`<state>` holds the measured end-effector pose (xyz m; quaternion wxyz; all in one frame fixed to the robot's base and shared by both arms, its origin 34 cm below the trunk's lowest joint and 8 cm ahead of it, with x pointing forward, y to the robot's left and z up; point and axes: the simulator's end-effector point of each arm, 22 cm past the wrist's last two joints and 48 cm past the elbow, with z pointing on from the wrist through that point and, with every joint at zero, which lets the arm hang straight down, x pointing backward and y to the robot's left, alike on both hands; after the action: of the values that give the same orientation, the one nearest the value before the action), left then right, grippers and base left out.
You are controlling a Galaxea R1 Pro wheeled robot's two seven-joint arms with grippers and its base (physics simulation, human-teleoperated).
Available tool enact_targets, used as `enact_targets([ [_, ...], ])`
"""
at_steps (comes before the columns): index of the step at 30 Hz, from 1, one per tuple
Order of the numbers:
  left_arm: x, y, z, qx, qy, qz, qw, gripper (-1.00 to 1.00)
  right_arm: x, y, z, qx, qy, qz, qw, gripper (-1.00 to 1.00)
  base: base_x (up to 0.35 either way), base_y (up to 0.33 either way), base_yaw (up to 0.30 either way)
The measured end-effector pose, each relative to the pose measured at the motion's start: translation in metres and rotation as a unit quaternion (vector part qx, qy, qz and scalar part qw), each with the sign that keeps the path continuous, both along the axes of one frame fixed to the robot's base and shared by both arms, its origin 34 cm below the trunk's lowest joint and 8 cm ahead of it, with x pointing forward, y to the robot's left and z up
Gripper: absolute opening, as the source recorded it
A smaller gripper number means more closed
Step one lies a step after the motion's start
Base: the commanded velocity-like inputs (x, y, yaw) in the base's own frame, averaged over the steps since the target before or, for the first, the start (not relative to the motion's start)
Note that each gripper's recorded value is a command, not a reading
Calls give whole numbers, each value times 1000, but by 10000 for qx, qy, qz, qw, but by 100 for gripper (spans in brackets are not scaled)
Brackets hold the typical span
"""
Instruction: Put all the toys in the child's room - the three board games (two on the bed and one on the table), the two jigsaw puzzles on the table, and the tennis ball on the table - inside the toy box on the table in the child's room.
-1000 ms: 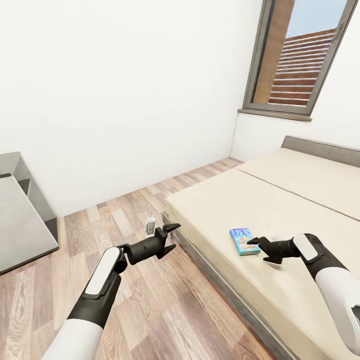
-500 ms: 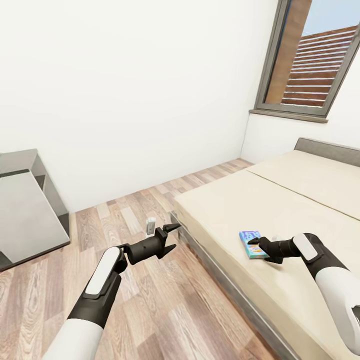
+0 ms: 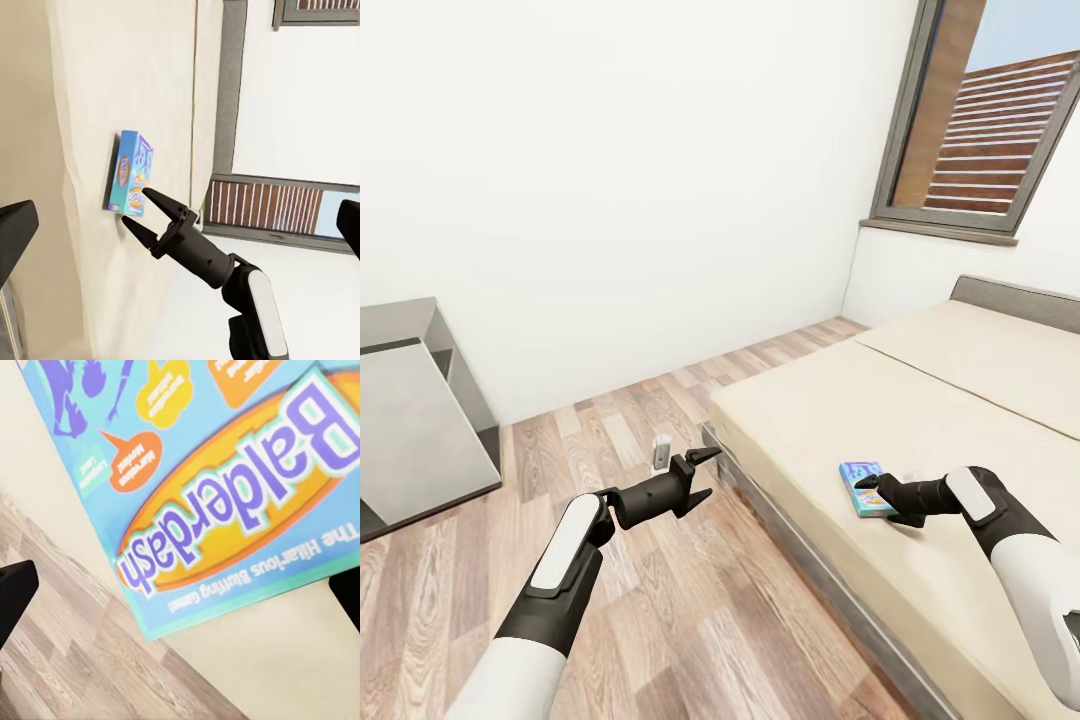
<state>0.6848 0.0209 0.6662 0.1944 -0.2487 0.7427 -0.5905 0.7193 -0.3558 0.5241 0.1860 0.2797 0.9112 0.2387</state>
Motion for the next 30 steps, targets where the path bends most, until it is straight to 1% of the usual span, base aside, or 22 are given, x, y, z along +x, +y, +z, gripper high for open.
enact_targets([
  [25,0,0,0,2,-1,1,10000,100,0,0,0,72,-3,-43,10000,100,0,0,1],
  [30,0,1,-1,5,3,2,10000,100,-1,-3,0,84,14,-74,9999,100,0,-1,0],
])
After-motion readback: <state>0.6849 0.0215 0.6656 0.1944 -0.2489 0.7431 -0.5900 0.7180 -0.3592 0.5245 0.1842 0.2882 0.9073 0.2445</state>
